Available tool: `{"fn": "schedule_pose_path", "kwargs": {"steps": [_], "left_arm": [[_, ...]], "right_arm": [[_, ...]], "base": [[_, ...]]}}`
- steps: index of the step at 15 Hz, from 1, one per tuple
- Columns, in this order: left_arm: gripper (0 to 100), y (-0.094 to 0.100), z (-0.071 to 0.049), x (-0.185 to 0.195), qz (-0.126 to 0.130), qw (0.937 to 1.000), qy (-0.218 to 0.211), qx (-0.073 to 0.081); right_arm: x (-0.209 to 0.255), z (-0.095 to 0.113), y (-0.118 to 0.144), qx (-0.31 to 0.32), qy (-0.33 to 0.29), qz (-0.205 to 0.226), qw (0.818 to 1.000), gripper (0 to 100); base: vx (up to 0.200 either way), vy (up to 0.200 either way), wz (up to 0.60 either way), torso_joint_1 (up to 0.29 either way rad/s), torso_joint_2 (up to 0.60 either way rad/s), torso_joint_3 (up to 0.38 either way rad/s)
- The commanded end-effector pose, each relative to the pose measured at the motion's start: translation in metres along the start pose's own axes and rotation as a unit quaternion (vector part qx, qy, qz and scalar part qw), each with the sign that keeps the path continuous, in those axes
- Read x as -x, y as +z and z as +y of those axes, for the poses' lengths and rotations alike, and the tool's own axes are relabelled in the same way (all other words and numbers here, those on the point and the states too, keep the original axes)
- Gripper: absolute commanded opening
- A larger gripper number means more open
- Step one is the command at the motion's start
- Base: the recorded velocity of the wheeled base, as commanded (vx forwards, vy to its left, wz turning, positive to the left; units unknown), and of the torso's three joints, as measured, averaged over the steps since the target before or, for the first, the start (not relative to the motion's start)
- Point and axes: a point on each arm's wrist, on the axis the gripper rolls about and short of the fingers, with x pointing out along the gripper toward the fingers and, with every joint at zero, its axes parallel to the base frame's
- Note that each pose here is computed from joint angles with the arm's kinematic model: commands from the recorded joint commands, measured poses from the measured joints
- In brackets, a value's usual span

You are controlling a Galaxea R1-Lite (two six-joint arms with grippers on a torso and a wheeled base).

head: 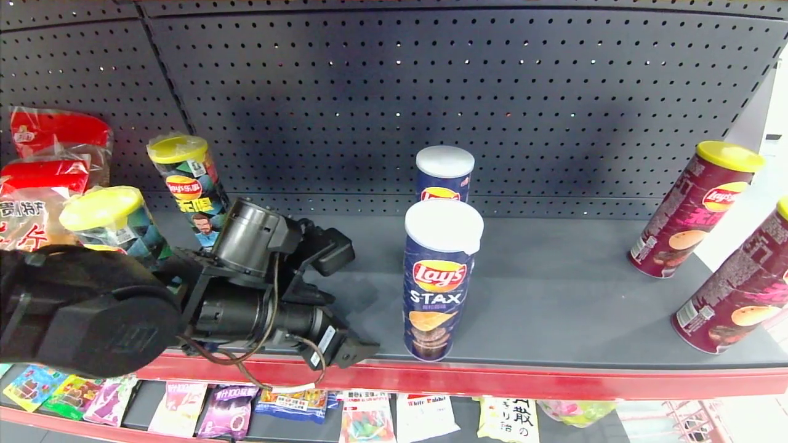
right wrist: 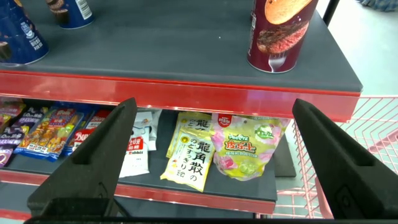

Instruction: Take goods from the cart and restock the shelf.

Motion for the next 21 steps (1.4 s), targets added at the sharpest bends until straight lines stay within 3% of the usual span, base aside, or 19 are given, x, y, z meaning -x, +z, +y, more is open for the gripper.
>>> {"fn": "schedule_pose_path", "kwargs": {"steps": [1,21], "left_arm": [[100,0.004,0.002,-0.013,0.005,1.0000,-0.003,-0.002],[100,0.022,0.007,-0.040,-0.001,1.0000,-0.004,-0.007]], "right_arm": [[0.000,0.000,0.000,0.000,0.000,0.000,1.000,100],[0.000,0.000,0.000,0.000,0.000,0.000,1.000,100]], "base": [[0.000,0.000,0.00,0.000,0.00,0.000],[0.000,0.000,0.00,0.000,0.00,0.000]]}}
